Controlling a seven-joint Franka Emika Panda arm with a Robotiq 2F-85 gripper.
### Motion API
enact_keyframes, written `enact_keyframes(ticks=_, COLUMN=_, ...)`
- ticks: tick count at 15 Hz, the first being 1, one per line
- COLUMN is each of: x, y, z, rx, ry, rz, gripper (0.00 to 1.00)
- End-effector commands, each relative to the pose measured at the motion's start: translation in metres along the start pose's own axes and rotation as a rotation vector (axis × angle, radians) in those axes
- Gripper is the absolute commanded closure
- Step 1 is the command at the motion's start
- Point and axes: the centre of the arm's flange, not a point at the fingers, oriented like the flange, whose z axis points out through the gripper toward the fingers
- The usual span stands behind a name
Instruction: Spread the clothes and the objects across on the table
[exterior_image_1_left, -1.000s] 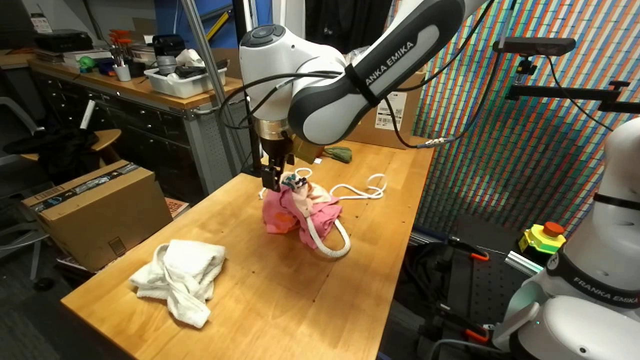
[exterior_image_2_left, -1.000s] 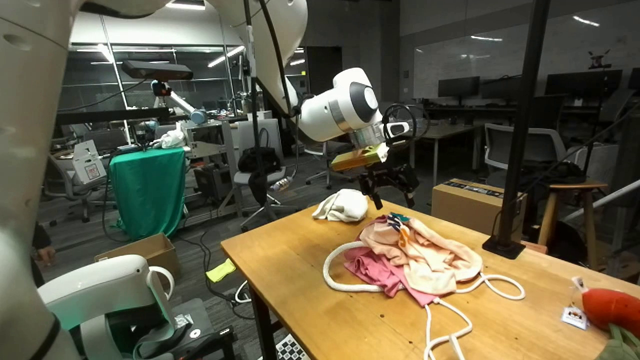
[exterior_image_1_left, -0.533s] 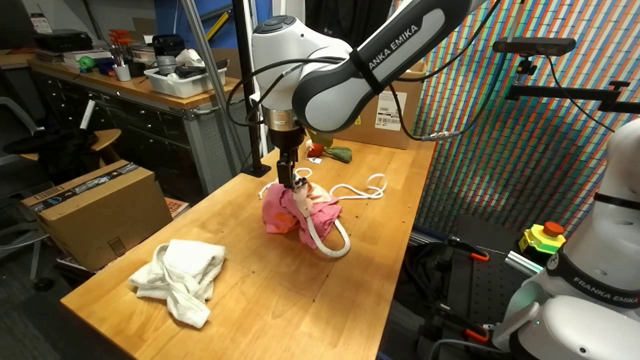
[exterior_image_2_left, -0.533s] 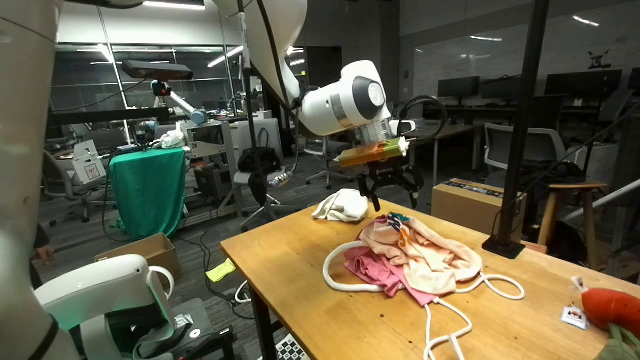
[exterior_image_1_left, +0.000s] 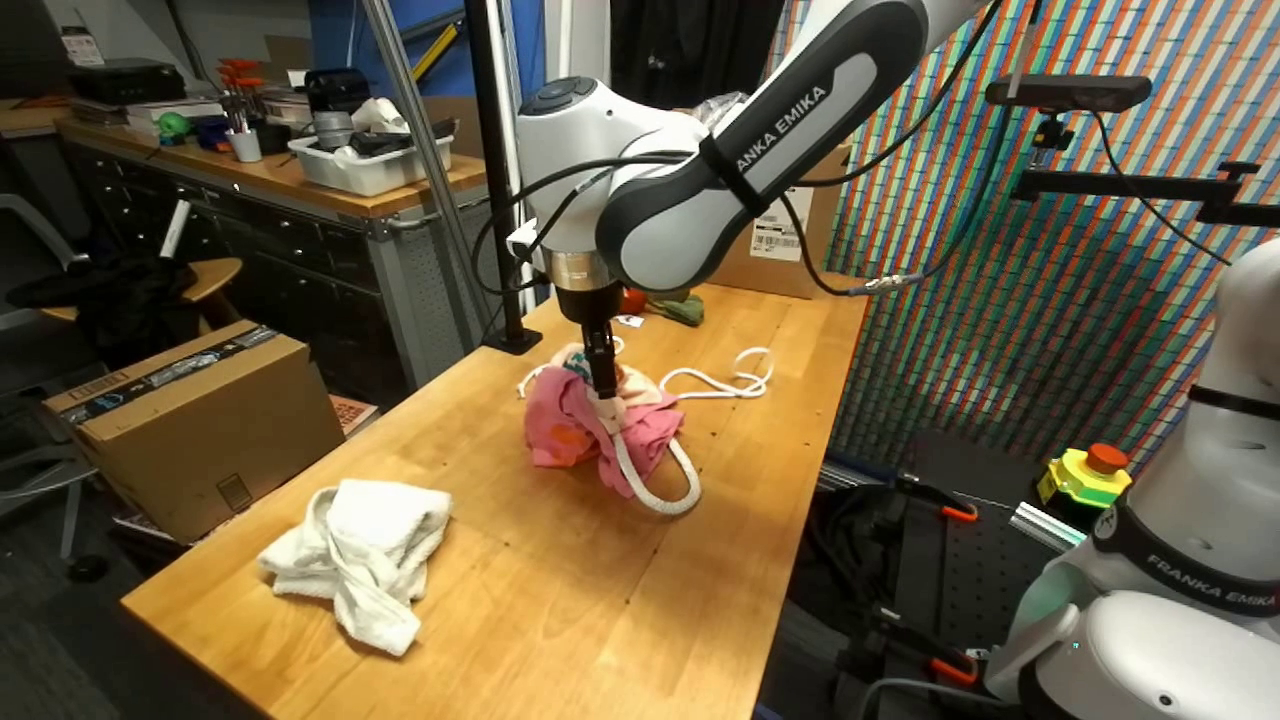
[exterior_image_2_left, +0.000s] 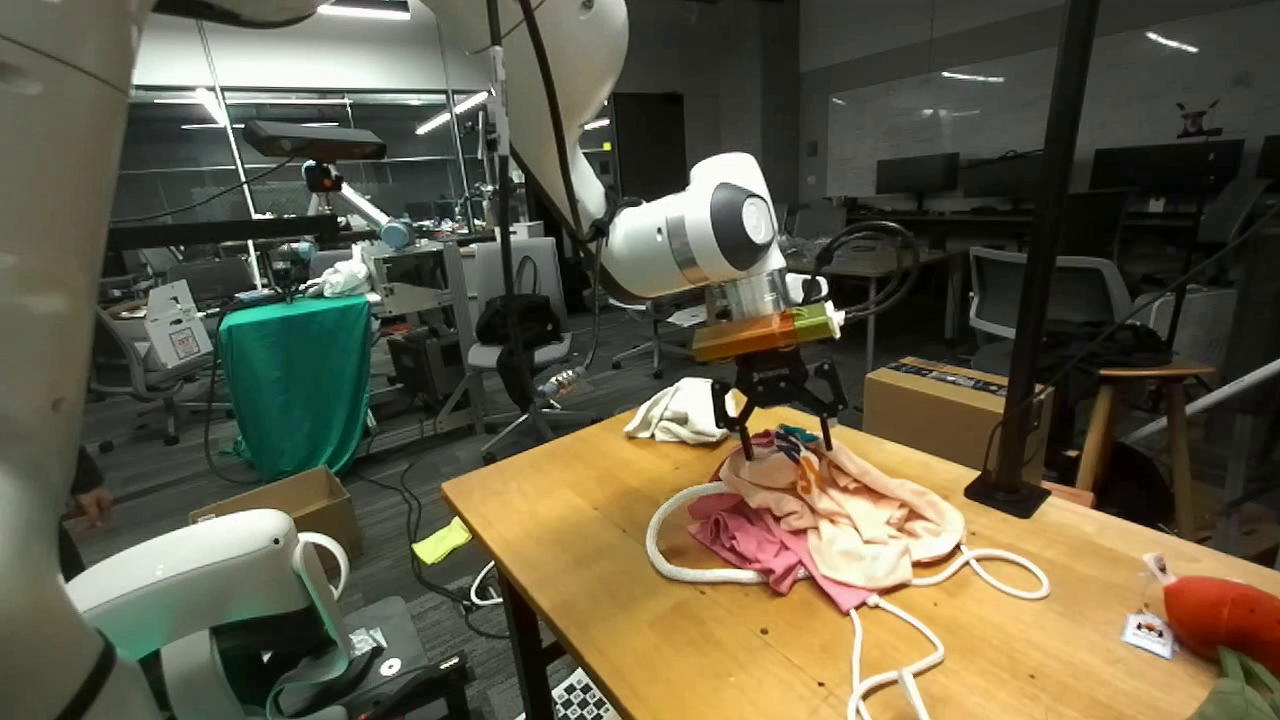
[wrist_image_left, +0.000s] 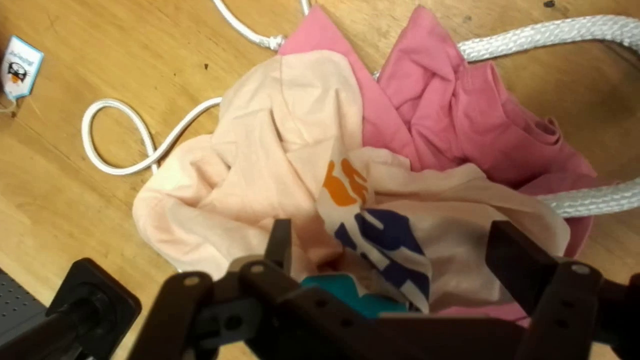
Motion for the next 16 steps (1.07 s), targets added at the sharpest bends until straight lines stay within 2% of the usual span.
enact_keyframes(ticks=1, x=-0.001, y=0.002, z=0.004, rx=0.019, ry=0.001, rz=-0.084, gripper=0.0)
enact_keyframes(ticks=3, x=0.0, y=0.002, z=0.007, rx=0.015, ry=0.003, rz=-0.1, gripper=0.0)
enact_keyframes(ticks=4, x=0.001, y=0.002, z=0.009, rx=0.013, ry=0.006, rz=-0.099, gripper=0.19)
enact_keyframes(ticks=13, x=-0.003, y=0.007, z=0.016, rx=0.001, ry=0.013, rz=-0.036, gripper=0.89)
enact_keyframes(ticks=15, x=-0.004, y=0.007, z=0.013, rx=-0.007, ry=0.026, rz=-0.015, gripper=0.97)
enact_keyframes(ticks=16, x=-0.005, y=0.006, z=0.011, rx=-0.016, ry=0.032, rz=-0.001, gripper=0.97)
